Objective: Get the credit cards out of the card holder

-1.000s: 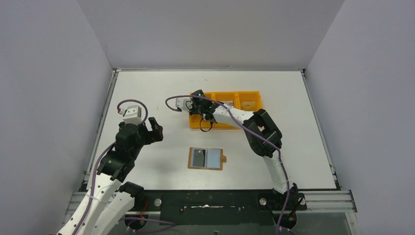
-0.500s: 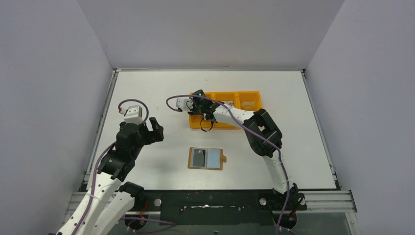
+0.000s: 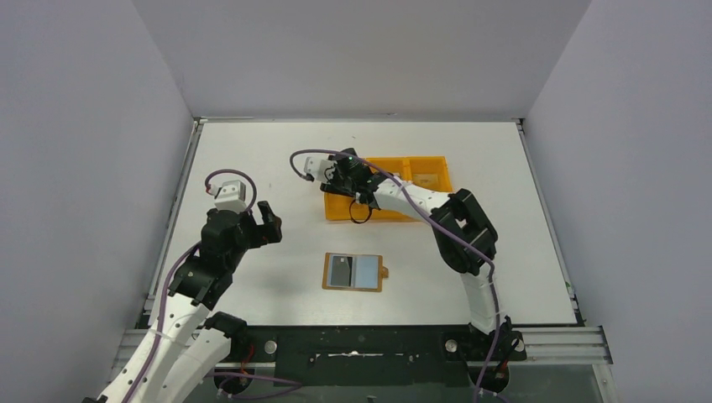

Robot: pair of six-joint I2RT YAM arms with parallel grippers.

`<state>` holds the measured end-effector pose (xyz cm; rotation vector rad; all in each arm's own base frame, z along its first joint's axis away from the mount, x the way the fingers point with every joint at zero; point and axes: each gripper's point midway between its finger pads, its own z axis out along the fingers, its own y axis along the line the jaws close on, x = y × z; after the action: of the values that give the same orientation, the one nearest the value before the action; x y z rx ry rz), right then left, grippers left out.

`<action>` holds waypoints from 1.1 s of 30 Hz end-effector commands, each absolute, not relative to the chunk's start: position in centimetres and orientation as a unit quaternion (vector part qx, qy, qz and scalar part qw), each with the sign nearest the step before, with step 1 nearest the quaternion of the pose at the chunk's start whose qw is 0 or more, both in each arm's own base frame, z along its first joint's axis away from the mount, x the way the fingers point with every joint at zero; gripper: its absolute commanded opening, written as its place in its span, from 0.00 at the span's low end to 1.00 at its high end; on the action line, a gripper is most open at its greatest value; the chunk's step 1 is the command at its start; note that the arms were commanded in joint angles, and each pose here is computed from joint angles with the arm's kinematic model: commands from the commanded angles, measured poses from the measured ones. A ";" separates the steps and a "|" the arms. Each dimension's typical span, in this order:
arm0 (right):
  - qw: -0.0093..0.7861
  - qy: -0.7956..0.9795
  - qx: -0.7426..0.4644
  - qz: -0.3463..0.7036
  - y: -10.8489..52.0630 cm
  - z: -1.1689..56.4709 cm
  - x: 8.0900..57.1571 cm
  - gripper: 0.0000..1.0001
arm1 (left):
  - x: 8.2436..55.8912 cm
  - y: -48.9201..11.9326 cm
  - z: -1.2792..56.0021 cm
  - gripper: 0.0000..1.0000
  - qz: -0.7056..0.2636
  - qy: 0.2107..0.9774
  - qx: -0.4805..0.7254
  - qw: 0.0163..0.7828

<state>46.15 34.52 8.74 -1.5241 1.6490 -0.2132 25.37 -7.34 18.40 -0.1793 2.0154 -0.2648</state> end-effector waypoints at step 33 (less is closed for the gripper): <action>0.419 0.878 0.087 0.215 32.0 13.5 27.9 0.73 | 25.5 -7.8 18.7 0.92 -0.121 0.846 -0.069 0.514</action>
<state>28.07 32.24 13.07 0.0234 2.2646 0.7193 25.07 -7.50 17.19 -0.1678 2.0705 -0.2580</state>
